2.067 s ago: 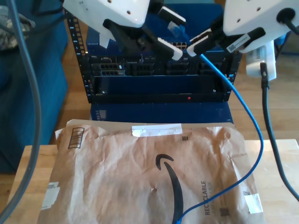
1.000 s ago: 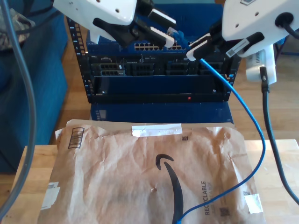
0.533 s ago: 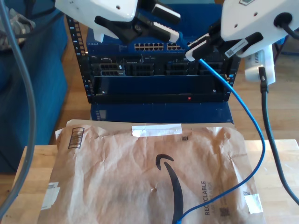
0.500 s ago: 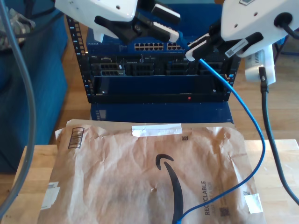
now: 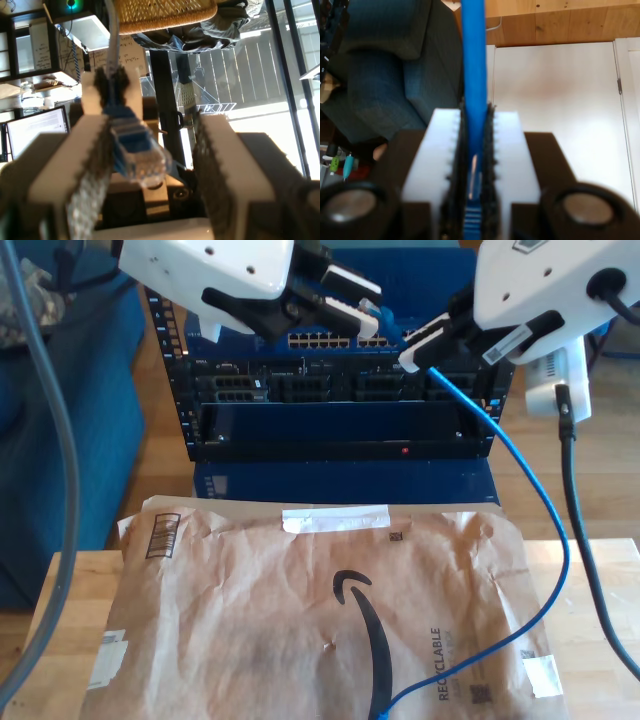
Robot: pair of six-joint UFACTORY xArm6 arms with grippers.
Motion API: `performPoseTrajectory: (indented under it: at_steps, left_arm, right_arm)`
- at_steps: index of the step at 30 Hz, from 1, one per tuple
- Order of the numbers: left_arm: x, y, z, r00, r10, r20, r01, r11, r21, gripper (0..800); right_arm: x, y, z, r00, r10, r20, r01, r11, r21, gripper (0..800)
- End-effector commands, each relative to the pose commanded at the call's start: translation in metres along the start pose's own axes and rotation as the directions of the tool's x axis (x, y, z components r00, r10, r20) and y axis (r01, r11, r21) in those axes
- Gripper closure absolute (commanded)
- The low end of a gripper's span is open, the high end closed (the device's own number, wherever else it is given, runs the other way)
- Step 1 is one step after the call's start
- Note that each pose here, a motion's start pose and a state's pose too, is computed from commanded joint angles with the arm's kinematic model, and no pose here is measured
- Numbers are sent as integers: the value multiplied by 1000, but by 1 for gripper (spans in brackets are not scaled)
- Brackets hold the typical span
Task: Grab the cable and plug it in
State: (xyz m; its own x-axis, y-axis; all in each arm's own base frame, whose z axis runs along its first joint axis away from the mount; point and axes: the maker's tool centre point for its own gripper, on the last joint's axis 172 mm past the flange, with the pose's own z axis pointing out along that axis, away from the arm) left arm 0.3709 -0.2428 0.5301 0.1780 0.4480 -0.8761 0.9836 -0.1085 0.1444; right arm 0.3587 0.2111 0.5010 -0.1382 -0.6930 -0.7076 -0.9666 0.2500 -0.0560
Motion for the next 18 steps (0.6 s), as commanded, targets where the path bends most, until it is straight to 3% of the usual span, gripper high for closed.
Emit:
performPoseTrajectory:
  at_steps: [10, 18]
  left_arm:
    - [-1, -2, 1, 1000, 8, 4, -8, 1000, 6, 609]
    - [-2, -3, 0, 1000, 11, 3, -11, 1000, 4, 684]
  right_arm:
    - [-1, 2, 2, 1000, -3, 0, 3, 1000, -5, 796]
    - [-1, 2, 1, 1000, -4, 0, 4, 1000, -4, 796]
